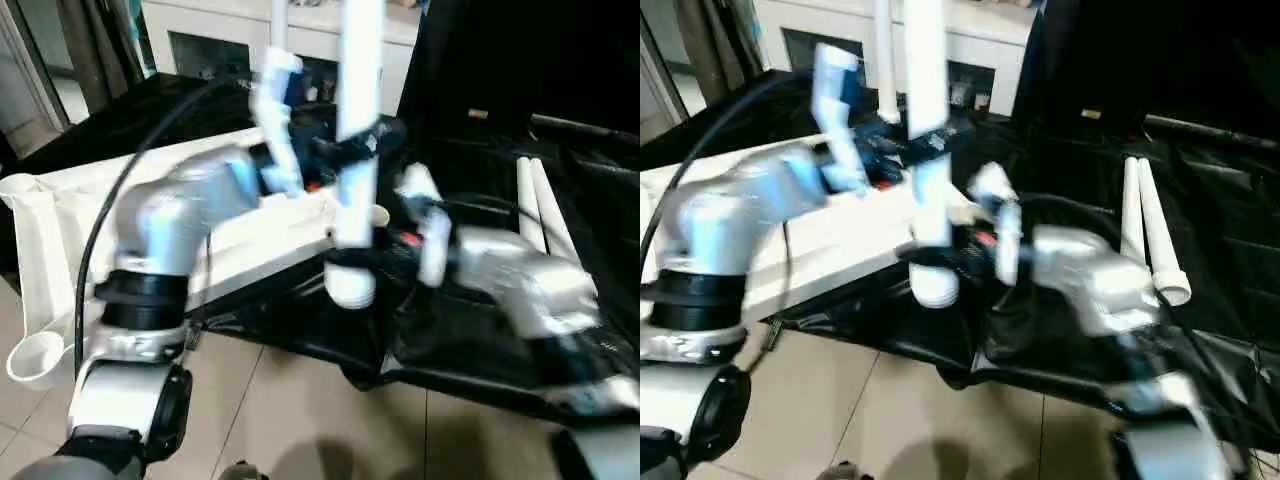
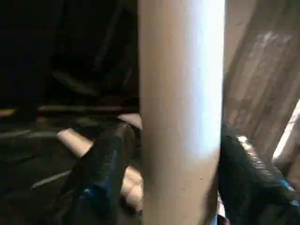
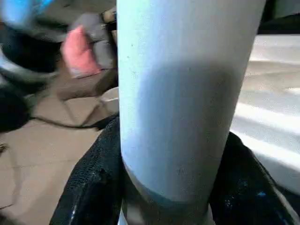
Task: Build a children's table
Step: Rotate table base
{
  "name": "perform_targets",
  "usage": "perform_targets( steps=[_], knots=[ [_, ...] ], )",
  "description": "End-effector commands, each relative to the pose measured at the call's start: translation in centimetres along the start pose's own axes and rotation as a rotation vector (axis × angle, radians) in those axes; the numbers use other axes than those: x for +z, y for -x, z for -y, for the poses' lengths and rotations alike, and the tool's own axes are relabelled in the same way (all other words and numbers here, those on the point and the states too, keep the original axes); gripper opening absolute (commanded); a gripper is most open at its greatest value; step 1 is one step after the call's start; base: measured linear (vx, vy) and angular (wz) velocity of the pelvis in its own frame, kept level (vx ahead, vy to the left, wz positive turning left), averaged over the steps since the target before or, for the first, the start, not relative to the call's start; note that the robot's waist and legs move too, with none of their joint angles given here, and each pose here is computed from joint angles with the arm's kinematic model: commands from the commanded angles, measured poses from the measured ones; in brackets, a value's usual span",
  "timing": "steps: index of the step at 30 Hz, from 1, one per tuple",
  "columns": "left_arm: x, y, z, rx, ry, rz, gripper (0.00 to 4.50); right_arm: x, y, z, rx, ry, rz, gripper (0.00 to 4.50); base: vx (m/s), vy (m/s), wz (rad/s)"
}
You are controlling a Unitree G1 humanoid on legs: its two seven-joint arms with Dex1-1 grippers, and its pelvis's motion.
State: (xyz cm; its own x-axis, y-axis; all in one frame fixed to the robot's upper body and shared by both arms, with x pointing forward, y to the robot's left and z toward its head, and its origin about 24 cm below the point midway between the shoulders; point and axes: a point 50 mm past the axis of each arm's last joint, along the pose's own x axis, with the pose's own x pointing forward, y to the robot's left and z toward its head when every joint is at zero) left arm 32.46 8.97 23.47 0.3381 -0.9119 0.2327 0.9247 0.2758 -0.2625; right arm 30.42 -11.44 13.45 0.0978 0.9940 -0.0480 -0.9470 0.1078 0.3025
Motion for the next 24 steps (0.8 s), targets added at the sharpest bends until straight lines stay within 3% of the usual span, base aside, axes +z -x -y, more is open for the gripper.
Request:
perform_targets(
  steps=[1, 5, 13, 17, 24],
  knots=[
    [0.0, 0.6, 0.8, -0.106, 0.023, 0.021, 3.02, 0.6, 0.4, -0.8, 0.072, -0.002, 0.015, 1.91, 0.0, 0.0, 0.0],
    [-0.6, 0.6, 1.5, -0.165, 0.011, -0.019, 2.64, 0.3, 0.7, -1.2, 0.105, -0.016, -0.01, 1.91, 0.0, 0.0, 0.0],
    [-1.6, -0.3, 1.7, -0.133, -0.008, -0.082, 1.92, -0.1, 0.8, -1.3, 0.104, -0.024, -0.05, 1.91, 0.0, 0.0, 0.0],
    [-2.0, -0.6, 2.1, -0.153, 0.013, -0.088, 1.83, -0.2, 0.7, -1.2, 0.094, -0.021, -0.063, 1.91, 0.0, 0.0, 0.0],
    [-1.9, -0.6, 1.6, -0.086, 0.036, -0.071, 1.8, -0.2, 0.5, -1.1, 0.09, -0.01, -0.078, 1.91, 0.0, 0.0, 0.0]
  ],
)
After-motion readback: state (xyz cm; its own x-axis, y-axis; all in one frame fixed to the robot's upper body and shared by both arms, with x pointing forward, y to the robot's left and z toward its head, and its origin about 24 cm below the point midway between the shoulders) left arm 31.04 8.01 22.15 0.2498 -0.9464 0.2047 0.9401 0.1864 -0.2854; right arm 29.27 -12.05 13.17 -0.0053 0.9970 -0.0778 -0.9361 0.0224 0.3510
